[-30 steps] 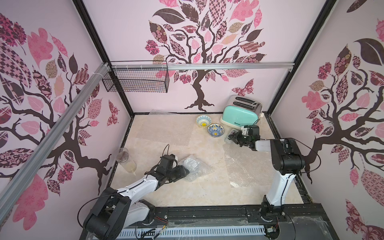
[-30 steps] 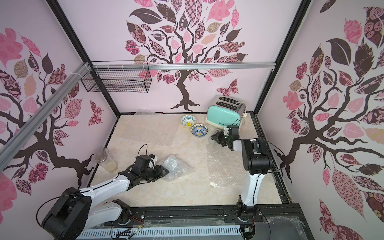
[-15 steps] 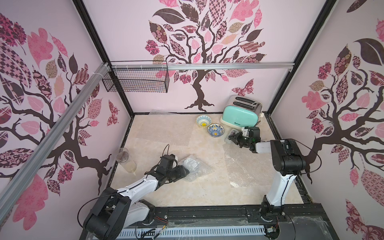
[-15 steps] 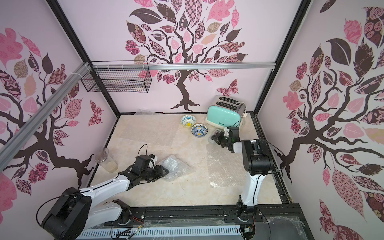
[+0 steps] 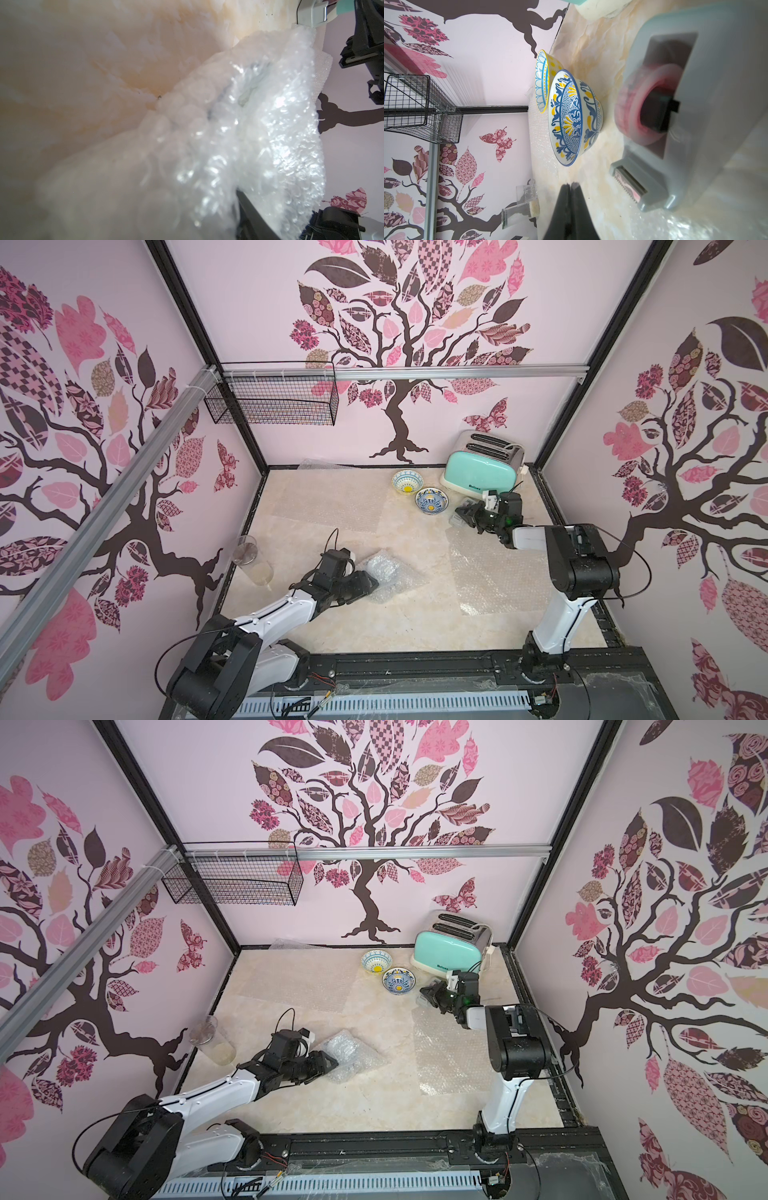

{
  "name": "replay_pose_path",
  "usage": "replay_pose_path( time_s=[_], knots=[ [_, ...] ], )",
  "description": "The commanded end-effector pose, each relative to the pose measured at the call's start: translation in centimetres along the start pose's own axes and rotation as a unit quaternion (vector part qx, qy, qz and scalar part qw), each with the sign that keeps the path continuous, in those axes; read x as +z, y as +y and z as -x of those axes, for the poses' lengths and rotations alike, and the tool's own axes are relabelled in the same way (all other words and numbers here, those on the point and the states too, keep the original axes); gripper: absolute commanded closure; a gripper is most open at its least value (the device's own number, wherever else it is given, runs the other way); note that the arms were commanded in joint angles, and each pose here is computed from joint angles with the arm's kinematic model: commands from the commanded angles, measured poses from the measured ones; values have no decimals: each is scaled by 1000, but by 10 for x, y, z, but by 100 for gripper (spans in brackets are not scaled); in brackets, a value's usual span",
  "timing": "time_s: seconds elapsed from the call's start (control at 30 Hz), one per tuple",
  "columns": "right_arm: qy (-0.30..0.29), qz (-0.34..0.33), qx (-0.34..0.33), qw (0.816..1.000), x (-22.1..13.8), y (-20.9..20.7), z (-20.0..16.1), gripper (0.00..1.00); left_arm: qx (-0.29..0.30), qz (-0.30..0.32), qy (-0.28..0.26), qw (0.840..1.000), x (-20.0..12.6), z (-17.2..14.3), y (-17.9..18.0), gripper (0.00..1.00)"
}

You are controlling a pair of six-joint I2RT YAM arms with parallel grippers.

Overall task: Wrap bowls in bubble wrap
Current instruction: Tear off the tape using the Tape Cutter.

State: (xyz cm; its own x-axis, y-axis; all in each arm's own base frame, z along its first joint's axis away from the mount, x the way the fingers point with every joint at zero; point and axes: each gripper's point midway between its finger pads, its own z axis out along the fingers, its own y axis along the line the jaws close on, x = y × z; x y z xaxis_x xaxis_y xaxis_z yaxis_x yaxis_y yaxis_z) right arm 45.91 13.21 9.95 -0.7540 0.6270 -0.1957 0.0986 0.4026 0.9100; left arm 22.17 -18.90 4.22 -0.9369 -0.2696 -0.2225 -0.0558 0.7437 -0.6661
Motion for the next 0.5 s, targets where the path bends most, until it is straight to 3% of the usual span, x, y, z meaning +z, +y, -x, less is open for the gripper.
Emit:
replay_pose_path(
  time_s=[0.0, 0.47],
  knots=[
    [22, 13, -7, 1000, -1, 13, -16, 100, 9, 0, 2, 1000, -1, 1, -3, 47],
    [37, -36, -2, 999, 7, -16, -39, 100, 9, -1, 2, 1000, -1, 1, -3, 47]
  ],
)
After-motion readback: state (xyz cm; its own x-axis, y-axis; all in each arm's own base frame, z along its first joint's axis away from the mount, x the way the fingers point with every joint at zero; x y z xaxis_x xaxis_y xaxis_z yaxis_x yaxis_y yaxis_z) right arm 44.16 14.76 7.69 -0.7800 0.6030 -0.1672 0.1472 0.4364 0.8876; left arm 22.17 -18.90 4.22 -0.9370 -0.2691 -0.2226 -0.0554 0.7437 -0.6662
